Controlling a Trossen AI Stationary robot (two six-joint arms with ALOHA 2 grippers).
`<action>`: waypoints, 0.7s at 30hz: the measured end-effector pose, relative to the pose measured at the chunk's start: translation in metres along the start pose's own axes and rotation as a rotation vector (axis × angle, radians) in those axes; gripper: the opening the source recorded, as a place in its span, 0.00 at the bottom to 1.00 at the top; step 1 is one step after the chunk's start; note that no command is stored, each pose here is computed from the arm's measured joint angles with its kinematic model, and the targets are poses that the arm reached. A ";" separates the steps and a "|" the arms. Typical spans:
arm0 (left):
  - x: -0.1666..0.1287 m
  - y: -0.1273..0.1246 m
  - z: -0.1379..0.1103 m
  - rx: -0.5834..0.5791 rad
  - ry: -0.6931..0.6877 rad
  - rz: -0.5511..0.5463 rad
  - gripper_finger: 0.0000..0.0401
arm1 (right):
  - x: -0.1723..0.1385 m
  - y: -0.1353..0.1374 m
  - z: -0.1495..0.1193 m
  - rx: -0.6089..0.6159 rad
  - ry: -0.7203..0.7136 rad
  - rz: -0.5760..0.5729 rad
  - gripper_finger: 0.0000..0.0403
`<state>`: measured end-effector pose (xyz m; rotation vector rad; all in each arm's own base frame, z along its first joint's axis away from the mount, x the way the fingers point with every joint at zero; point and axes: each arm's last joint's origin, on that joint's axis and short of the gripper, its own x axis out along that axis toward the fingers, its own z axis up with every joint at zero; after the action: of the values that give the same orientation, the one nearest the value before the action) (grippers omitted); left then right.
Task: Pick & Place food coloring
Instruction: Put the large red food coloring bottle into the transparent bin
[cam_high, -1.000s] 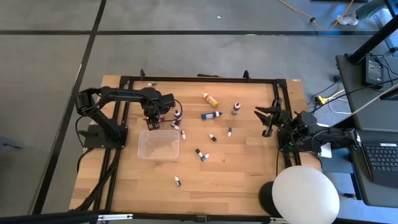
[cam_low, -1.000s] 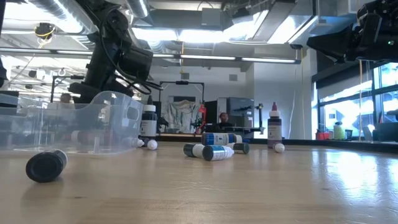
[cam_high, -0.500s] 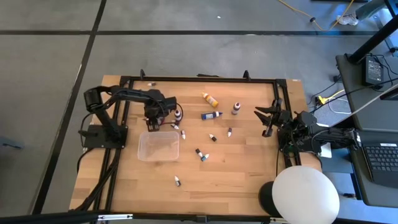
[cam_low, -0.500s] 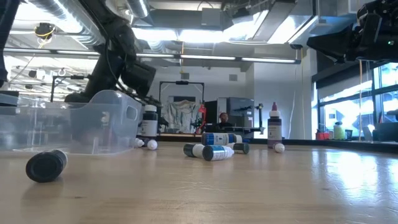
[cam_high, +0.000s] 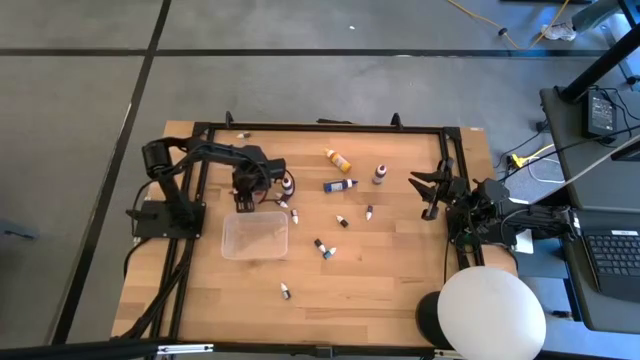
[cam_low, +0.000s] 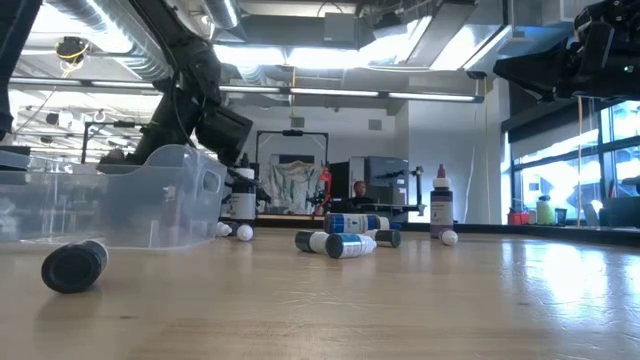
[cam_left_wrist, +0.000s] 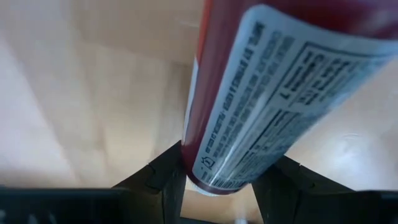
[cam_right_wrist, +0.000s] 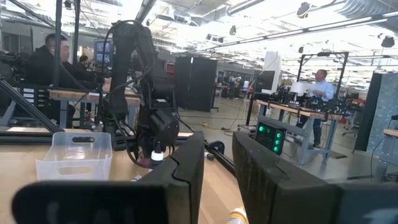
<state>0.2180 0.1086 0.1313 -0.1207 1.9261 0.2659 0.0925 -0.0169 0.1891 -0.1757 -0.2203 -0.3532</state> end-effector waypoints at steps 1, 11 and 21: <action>-0.001 0.000 0.000 -0.001 -0.006 0.007 0.38 | 0.000 0.000 0.000 -0.002 0.000 0.000 0.22; -0.004 -0.003 -0.008 -0.006 0.073 0.067 0.37 | 0.000 0.000 0.000 -0.004 0.000 0.000 0.22; -0.005 -0.003 -0.018 -0.053 0.172 0.114 0.37 | 0.000 0.000 0.000 -0.004 0.000 0.000 0.22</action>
<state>0.2046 0.1010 0.1416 -0.0703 2.1009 0.3943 0.0925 -0.0169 0.1890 -0.1795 -0.2193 -0.3537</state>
